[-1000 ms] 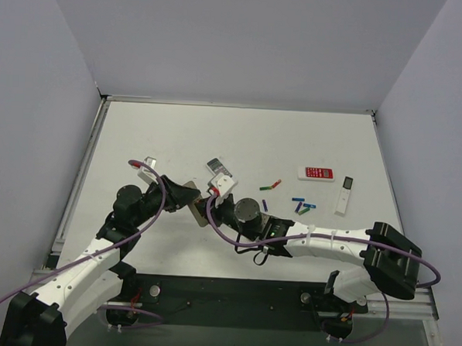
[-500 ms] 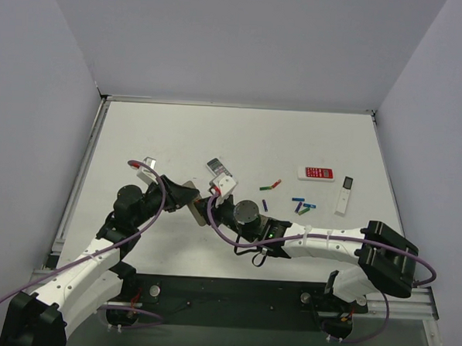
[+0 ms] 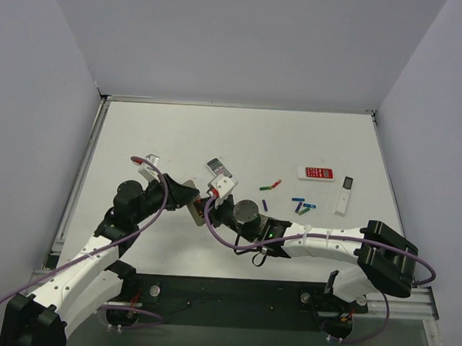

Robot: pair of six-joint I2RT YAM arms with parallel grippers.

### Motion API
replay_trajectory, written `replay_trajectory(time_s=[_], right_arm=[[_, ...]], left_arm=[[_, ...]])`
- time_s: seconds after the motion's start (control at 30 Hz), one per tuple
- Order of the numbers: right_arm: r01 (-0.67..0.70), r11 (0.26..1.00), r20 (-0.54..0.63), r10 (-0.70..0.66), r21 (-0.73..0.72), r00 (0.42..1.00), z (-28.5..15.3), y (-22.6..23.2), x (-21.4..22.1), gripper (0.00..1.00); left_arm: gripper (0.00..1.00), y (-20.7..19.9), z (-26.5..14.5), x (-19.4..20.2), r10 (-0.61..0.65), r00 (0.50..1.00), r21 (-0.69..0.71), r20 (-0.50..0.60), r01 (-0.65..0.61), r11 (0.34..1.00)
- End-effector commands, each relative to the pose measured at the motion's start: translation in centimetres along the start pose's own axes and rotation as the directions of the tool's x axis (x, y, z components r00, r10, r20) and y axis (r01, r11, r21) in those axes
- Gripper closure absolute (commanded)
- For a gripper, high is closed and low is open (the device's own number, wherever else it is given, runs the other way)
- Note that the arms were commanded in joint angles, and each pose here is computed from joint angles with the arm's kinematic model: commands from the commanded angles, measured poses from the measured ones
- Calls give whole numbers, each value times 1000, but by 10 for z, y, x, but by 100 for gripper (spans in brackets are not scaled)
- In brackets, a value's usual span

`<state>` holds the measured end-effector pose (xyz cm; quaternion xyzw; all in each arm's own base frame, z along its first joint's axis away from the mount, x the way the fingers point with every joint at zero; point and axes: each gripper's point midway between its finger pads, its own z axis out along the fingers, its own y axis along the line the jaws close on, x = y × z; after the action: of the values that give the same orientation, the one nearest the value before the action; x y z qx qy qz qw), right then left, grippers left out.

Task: Load the batteries into the remote control

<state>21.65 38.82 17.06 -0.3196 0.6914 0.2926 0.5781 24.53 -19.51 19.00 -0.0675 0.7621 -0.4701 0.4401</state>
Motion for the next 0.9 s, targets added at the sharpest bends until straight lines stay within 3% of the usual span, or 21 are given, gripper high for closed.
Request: replay_trajectory(time_s=[0.0,0.87], right_arm=[[62,991,-74,-53,121,996,-4,-34,20,84],[57,997,-50,-54,57,997,-7,-23,-2,66]], left_arm=[[100,-50,-6,-23,74,997,155,33,-78,985],[100,-50,0,-19,63,998,154,-12,-61,986]])
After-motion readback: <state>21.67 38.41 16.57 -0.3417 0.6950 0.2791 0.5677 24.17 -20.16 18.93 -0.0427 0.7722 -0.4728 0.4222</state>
